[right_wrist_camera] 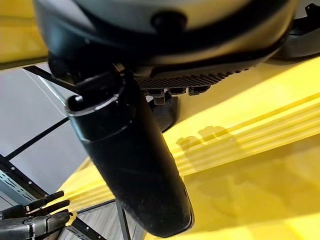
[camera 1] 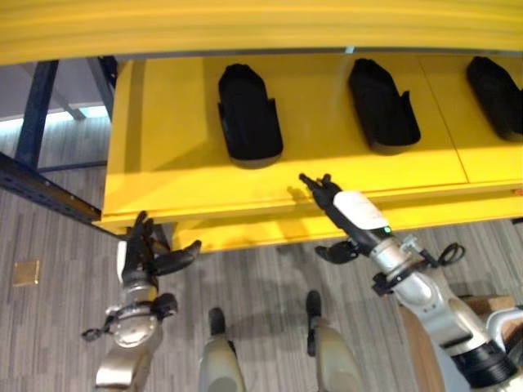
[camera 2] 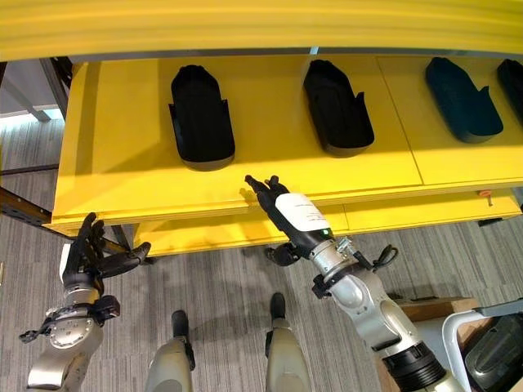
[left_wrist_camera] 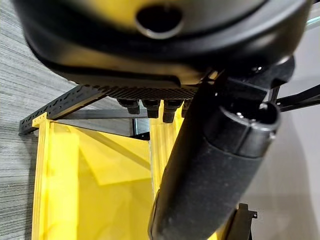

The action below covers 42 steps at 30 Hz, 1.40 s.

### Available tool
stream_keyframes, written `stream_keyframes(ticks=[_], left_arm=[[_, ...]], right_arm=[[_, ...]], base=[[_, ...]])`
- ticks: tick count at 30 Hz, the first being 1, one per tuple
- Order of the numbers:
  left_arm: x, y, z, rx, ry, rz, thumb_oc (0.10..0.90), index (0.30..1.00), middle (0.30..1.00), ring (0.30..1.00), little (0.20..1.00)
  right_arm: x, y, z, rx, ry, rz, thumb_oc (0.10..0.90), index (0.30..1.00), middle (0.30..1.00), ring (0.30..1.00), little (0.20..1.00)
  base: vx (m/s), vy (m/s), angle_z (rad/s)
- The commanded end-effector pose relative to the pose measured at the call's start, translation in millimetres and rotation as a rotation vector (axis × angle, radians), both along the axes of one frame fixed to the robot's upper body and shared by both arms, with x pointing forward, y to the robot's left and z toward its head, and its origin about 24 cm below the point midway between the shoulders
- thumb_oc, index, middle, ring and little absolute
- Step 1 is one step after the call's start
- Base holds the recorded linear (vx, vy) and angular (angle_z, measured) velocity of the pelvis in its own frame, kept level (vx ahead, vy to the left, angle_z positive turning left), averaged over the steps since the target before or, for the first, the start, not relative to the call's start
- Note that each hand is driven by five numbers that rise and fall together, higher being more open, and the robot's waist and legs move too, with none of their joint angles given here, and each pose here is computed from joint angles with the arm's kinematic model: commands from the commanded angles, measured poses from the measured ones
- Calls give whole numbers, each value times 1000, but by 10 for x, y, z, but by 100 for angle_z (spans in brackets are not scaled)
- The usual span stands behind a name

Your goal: Move parts from the plastic box to the shelf.

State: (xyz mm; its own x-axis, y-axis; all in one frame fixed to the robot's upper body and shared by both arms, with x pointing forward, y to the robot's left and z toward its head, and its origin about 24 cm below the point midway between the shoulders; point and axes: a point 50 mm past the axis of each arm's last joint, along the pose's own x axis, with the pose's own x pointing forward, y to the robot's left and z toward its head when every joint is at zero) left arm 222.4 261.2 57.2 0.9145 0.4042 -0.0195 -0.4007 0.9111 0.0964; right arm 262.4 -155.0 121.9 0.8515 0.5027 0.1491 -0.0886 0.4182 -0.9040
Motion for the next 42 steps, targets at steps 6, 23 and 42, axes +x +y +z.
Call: stream_keyframes(ticks=[6, 23, 42], left_arm=[[-32, -508, 2149, 183, -1190, -247, 900, 1000, 1000, 1000, 1000], [-8, -518, 2055, 46, -1157, -310, 900, 1000, 1000, 1000, 1000], [442, -314, 1300, -3, -732, -150, 900, 1000, 1000, 1000, 1000]], right_arm=[[-196, 133, 221, 94, -122, 108, 900, 1000, 1000, 1000, 1000], [-212, 85, 141, 121, -82, 77, 900, 1000, 1000, 1000, 1000], [-117, 19, 102, 114, -74, 23, 900, 1000, 1000, 1000, 1000]], base=[[2, -2, 4], [1, 0, 0], [0, 0, 0]])
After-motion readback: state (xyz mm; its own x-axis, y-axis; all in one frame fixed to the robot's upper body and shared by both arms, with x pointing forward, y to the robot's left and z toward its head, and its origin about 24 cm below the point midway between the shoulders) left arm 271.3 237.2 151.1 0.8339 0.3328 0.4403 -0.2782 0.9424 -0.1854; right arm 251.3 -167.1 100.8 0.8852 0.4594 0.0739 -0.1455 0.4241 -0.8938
